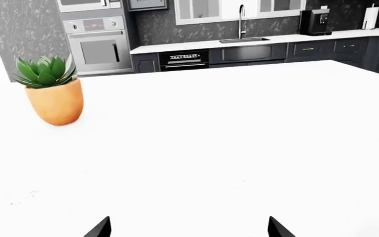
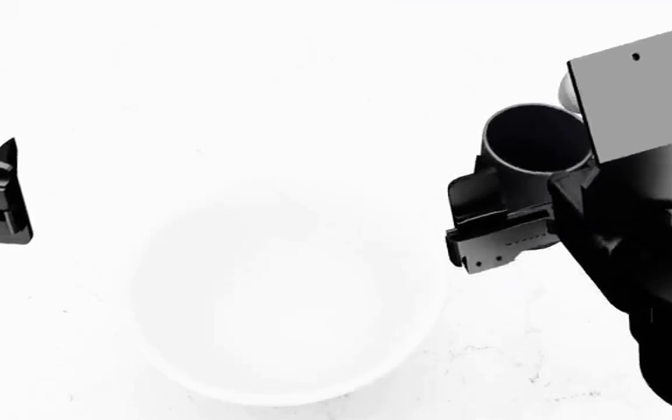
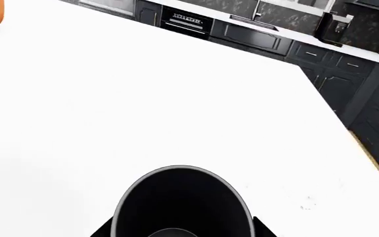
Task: Place the cup inside the bowl on the dining table and move the bowl to any counter.
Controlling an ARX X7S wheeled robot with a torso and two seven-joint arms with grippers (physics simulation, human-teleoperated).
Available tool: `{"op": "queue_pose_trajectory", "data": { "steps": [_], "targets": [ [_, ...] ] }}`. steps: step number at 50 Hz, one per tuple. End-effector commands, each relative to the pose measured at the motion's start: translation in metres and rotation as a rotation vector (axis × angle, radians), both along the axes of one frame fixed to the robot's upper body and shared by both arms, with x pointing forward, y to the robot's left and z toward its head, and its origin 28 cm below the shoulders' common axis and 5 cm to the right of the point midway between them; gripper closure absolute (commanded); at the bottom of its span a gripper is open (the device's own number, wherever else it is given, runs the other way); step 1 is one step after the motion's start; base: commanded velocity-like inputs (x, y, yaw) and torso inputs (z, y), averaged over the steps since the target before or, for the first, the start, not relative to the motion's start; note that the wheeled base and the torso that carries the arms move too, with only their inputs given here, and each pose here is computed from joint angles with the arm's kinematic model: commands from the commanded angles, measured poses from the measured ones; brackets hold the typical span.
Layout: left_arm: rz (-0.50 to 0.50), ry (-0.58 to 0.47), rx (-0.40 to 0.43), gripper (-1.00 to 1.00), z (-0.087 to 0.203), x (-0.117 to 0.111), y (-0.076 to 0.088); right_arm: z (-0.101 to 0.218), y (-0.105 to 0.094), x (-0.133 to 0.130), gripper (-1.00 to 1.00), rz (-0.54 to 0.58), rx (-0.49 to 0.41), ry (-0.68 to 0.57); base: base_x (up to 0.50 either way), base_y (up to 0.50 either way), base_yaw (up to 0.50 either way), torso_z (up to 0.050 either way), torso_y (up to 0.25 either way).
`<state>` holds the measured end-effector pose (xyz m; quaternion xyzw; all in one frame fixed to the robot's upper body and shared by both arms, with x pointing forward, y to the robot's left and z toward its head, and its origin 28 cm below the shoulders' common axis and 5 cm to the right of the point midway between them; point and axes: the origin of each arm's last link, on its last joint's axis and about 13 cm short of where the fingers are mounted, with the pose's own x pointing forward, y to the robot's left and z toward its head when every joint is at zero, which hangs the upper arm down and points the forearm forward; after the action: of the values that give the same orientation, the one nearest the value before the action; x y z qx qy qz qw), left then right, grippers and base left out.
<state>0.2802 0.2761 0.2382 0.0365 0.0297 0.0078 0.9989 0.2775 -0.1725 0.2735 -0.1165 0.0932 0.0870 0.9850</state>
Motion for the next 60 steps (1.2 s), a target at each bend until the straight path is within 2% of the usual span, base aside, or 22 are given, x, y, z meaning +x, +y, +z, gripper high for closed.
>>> {"op": "queue_pose_trajectory", "data": {
  "steps": [1,8,9,11,18,19,21,26,28,29,31,35,38,40,43,47,50,57,60],
  "targets": [
    [0.0,0.005,-0.002,-1.0,-0.004,0.0,0.001,0.025,0.02,0.004,1.0,0.123,-0.028,-0.059,0.0,0.0,0.0,0.0,0.0],
    [0.0,0.004,-0.003,-1.0,-0.004,0.003,-0.005,0.027,0.024,0.008,1.0,0.183,-0.027,-0.072,0.0,0.0,0.0,0.0,0.0],
    [-0.002,0.004,-0.002,-1.0,-0.003,0.001,-0.001,0.026,0.025,0.009,1.0,0.196,-0.029,-0.068,0.0,0.0,0.0,0.0,0.0],
    [-0.001,0.003,-0.003,-1.0,-0.004,0.003,-0.005,0.023,0.025,0.01,1.0,0.22,-0.022,-0.055,0.0,0.0,0.0,0.0,0.0],
    [-0.002,0.004,-0.009,-1.0,-0.005,0.001,0.0,0.008,0.026,0.016,1.0,0.292,0.003,-0.009,0.0,0.0,0.0,0.0,0.0],
    [-0.002,0.005,-0.009,-1.0,-0.006,0.003,-0.004,0.007,0.025,0.016,1.0,0.298,0.009,-0.001,0.0,0.0,0.0,0.0,0.0],
    [-0.001,0.005,-0.01,-1.0,-0.006,0.001,0.003,0.006,0.025,0.016,1.0,0.31,0.013,0.016,0.0,0.0,0.0,0.0,0.0],
    [0.0,0.005,-0.01,-1.0,-0.006,0.001,0.003,0.006,0.025,0.016,1.0,0.322,0.044,0.043,0.0,0.0,0.0,0.0,0.0],
    [-0.001,0.004,-0.011,-1.0,-0.007,0.003,-0.003,0.006,0.025,0.016,1.0,0.335,0.042,0.056,0.0,0.0,0.0,0.0,0.0],
    [-0.002,0.005,-0.011,-1.0,-0.009,0.002,-0.003,0.0,0.059,0.021,1.0,0.339,0.043,0.068,0.0,0.0,0.0,0.0,0.0],
    [0.0,0.007,-0.014,-1.0,-0.009,-0.001,0.006,-0.002,0.072,0.022,1.0,0.347,0.047,0.08,0.01,0.0,0.0,0.0,0.0],
    [-0.001,0.008,-0.014,-1.0,-0.01,0.001,0.001,-0.006,0.075,0.023,1.0,0.365,0.057,0.094,0.0,0.0,0.0,0.0,0.0],
    [-0.001,0.008,-0.014,-1.0,-0.01,0.001,0.003,-0.007,0.079,0.024,1.0,0.387,0.056,0.095,0.0,0.0,0.0,0.0,0.0],
    [-0.001,0.009,-0.014,-1.0,-0.011,0.003,-0.003,-0.006,0.083,0.025,1.0,0.402,0.053,0.094,0.0,0.0,0.0,0.0,0.0],
    [0.0,0.011,-0.014,-1.0,-0.012,0.001,0.001,-0.009,0.087,0.026,1.0,0.422,0.044,0.107,0.0,0.0,0.0,0.0,0.0],
    [0.002,0.012,-0.015,-1.0,-0.012,0.001,0.003,-0.013,0.087,0.026,1.0,0.422,0.039,0.122,0.0,0.0,0.0,0.0,0.0],
    [0.001,0.012,-0.015,-1.0,-0.014,0.003,-0.003,-0.018,0.087,0.024,1.0,0.417,0.032,0.138,0.0,0.0,0.0,0.0,0.0],
    [-0.001,0.013,-0.016,-1.0,-0.014,0.003,-0.003,-0.024,0.084,0.02,1.0,0.399,0.016,0.166,0.0,0.0,0.0,0.0,0.0],
    [0.0,0.012,-0.018,-1.0,-0.014,0.002,0.0,-0.028,0.083,0.019,1.0,0.388,0.01,0.179,0.0,0.0,0.0,0.0,0.0]
  ]
}}
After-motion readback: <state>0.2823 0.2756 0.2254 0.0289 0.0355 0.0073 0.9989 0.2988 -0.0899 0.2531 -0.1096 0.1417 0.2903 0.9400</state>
